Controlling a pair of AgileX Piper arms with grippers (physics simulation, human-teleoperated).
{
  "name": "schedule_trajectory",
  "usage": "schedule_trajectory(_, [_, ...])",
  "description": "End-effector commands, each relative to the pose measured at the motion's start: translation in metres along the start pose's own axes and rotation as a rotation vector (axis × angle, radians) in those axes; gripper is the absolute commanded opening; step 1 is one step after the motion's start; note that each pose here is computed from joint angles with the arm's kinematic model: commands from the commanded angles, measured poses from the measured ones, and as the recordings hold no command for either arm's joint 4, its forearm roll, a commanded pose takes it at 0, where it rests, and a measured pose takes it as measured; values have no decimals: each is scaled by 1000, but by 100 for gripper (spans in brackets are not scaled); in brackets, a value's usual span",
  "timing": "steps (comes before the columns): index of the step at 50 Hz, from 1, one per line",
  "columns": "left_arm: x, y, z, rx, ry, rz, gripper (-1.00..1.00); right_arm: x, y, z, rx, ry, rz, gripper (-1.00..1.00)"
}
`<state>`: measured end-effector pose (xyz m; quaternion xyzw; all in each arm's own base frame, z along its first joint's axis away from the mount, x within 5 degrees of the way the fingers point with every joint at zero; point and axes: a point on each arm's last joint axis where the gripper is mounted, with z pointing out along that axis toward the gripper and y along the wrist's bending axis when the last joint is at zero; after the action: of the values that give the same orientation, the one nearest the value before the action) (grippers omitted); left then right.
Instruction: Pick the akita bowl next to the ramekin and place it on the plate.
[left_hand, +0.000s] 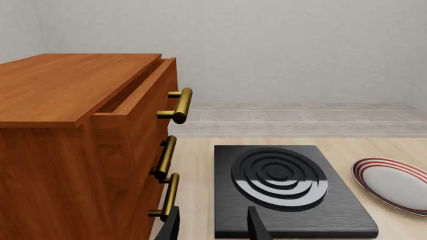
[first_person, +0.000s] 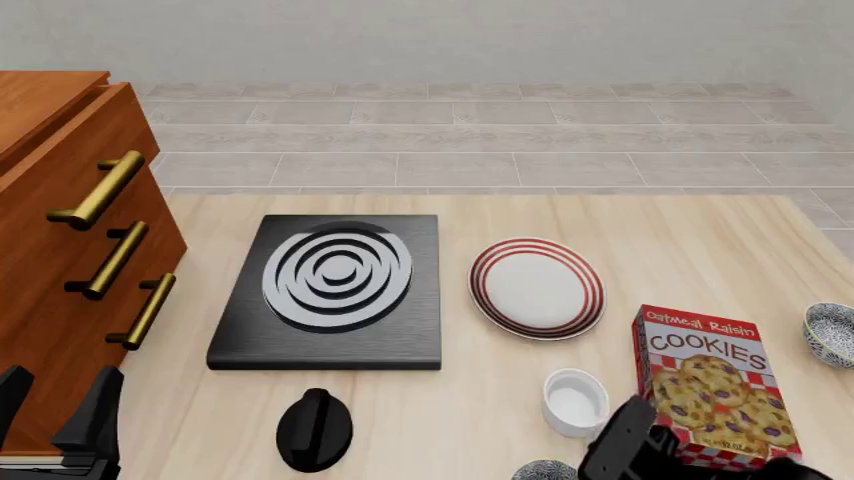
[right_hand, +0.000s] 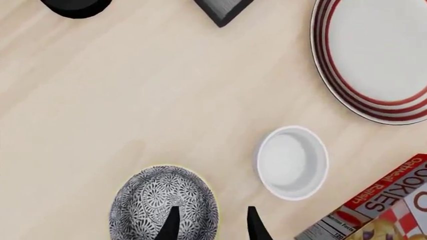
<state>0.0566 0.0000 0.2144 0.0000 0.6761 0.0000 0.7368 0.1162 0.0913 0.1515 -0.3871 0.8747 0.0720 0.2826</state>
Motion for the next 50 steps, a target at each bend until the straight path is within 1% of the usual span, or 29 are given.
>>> schedule_trajectory(1, [0, 0, 0, 0, 0, 0, 100, 3, 2, 2, -7, 1, 6, 100])
schedule_trajectory(35, [0, 0, 0, 0, 0, 0, 100, 5, 4, 7, -11, 4, 15, 100])
schedule_trajectory(36, [0, 0, 0, 0, 0, 0, 100, 5, 3, 7, -8, 2, 14, -100])
schedule_trajectory(50, [0, 0, 0, 0, 0, 0, 100, 2, 2, 2, -4, -9, 8, -100])
